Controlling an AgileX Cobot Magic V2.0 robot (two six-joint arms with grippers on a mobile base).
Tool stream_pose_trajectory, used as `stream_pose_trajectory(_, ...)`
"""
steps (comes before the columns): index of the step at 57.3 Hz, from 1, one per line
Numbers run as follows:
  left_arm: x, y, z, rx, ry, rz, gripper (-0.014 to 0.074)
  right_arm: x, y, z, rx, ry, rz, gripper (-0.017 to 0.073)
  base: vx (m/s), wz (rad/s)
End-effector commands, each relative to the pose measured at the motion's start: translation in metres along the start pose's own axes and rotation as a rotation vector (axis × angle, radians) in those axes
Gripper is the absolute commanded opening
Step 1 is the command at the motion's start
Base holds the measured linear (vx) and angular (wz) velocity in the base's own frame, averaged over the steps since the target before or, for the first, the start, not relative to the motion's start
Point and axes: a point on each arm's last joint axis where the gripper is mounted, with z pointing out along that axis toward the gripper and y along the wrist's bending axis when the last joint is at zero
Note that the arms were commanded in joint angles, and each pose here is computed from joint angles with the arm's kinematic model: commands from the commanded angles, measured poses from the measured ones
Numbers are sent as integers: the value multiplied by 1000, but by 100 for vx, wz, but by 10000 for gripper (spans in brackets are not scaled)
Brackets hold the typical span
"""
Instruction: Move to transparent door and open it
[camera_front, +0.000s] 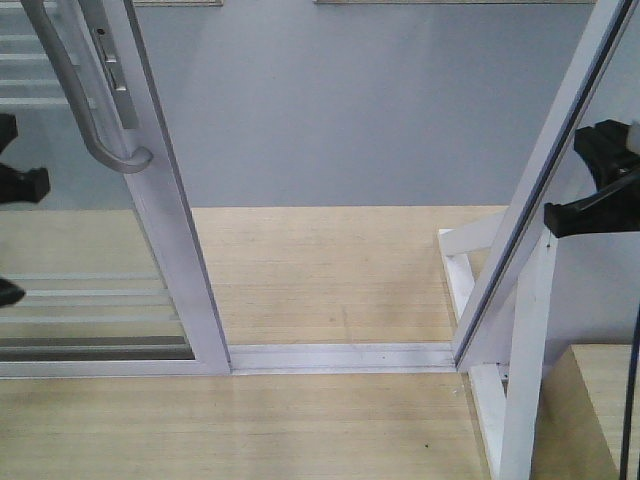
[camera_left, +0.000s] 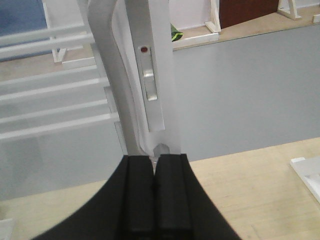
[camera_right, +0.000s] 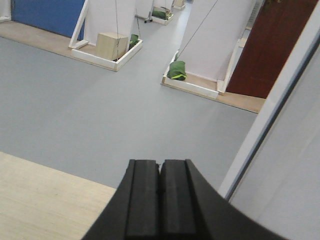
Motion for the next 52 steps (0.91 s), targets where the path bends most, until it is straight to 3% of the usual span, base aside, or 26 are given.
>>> stream_pose_trajectory(1, -1, -3, -19, 14, -129, -20, -3, -21, -5, -21, 36, -103, 17, -6, 0, 0)
stream_pose_trajectory(7, 17, -6, -39, 15, -143, -25, -3, -20, -4, -49, 58, -157, 5, -6, 0, 0)
stream_pose_trajectory(13, 33, -8, -57, 16, -164, -71, -3, -9, -1, -75, 78, -188, 31, -4, 0, 0)
stream_pose_trajectory(27, 58, -12, -85, 9, -230, -70, -3, 26, 7, -109, 110, -206, 45, -3, 0, 0)
stream_pose_trajectory(34, 60, -12, -90, 10, -252, -94, -3, 34, 10, -115, 113, -244, 37, -3, 0, 0)
stream_pose_trajectory(52, 61, -12, -89, 9, -248, -93, -3, 37, 10, -115, 111, -240, 40, -1, 0, 0)
